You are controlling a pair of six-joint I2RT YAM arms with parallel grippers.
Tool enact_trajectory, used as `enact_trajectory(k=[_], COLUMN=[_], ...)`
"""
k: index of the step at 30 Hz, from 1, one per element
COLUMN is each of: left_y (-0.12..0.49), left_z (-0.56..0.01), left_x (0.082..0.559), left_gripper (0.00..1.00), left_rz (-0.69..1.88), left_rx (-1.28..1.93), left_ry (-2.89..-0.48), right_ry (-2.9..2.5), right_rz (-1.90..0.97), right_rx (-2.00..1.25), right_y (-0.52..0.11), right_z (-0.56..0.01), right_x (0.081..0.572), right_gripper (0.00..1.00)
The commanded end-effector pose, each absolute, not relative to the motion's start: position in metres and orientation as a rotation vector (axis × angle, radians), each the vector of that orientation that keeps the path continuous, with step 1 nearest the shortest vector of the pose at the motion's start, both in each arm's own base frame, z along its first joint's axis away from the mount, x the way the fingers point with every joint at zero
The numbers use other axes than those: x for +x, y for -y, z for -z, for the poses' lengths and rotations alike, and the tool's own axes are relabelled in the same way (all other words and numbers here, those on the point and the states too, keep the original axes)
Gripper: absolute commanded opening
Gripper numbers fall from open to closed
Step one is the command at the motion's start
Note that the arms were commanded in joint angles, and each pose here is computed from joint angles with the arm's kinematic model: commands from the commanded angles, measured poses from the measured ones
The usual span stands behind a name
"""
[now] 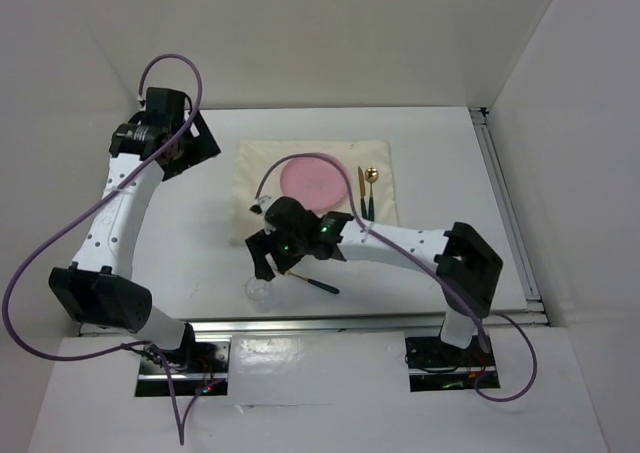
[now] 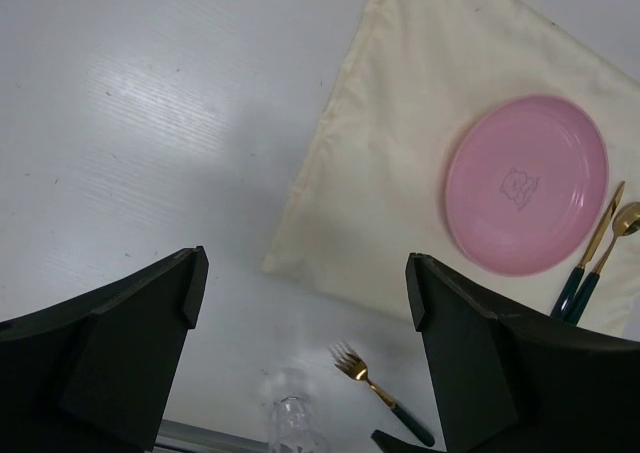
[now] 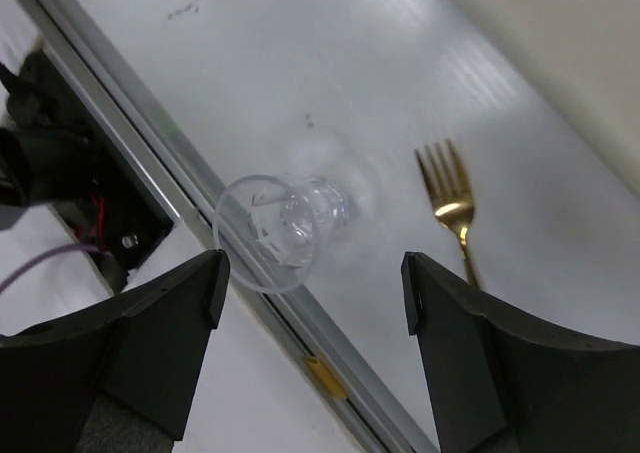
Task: Set the dinner table for one person
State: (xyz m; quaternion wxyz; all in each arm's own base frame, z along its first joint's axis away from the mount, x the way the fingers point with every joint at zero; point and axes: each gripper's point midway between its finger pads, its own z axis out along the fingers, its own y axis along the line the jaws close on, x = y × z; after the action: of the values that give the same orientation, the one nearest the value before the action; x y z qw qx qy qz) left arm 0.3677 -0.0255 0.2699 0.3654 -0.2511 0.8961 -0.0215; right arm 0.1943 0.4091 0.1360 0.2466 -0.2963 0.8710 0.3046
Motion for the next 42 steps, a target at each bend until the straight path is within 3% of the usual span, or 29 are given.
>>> enact_trajectory(k=[1, 5, 8, 12, 17, 20, 23, 27, 33, 42], left_y=[0.021, 0.019, 0.017, 0.017, 0.018, 0.018, 0.014, 0.019, 0.072, 0.184], left_z=[-0.282, -0.278, -0.275, -0.272, -0.27, -0.27, -0.271, -0.254, -0.22, -0.172], left_x=[0.364, 0.36, 0.358, 0.357, 0.358, 0.358, 0.357, 0.349, 0.334, 0.283], left_gripper=[1.0, 1.0, 1.0, 1.0, 0.99, 0.99, 1.0, 1.0, 1.0, 0.97], left_rz=[0.096, 0.126, 0.132, 0.124, 0.135, 0.13, 0.143, 0.175, 0.329, 0.494], left_rx=[-0.615, -0.615, -0.622, -0.613, -0.609, -0.598, -0.594, -0.518, -0.342, -0.233], left_ry=[-2.292, -2.295, -2.296, -2.308, -2.31, -2.313, -2.297, -2.334, -2.39, -2.593], right_ry=[-2.306, -2.321, -2.34, -2.348, -2.343, -2.305, -2.301, -2.356, -2.334, -2.332], right_rz=[-0.85, -0.813, -0.787, -0.769, -0.676, -0.615, -0.498, -0.327, -0.141, 0.059], right_rx=[-0.948, -1.03, -1.043, -1.042, -1.011, -0.928, -0.791, -0.354, 0.05, 0.248], right_y=[-0.44, -0.451, -0.452, -0.451, -0.447, -0.437, -0.409, -0.31, -0.199, -0.13], right_z=[-0.13, -0.109, -0.097, -0.092, -0.103, -0.129, -0.15, -0.18, -0.182, -0.136], right_x=[0.18, 0.167, 0.165, 0.166, 0.179, 0.2, 0.239, 0.353, 0.473, 0.571], right_gripper=[0.82, 0.76, 0.66, 0.45, 0.09, 0.0, 0.0, 0.0, 0.0, 0.0])
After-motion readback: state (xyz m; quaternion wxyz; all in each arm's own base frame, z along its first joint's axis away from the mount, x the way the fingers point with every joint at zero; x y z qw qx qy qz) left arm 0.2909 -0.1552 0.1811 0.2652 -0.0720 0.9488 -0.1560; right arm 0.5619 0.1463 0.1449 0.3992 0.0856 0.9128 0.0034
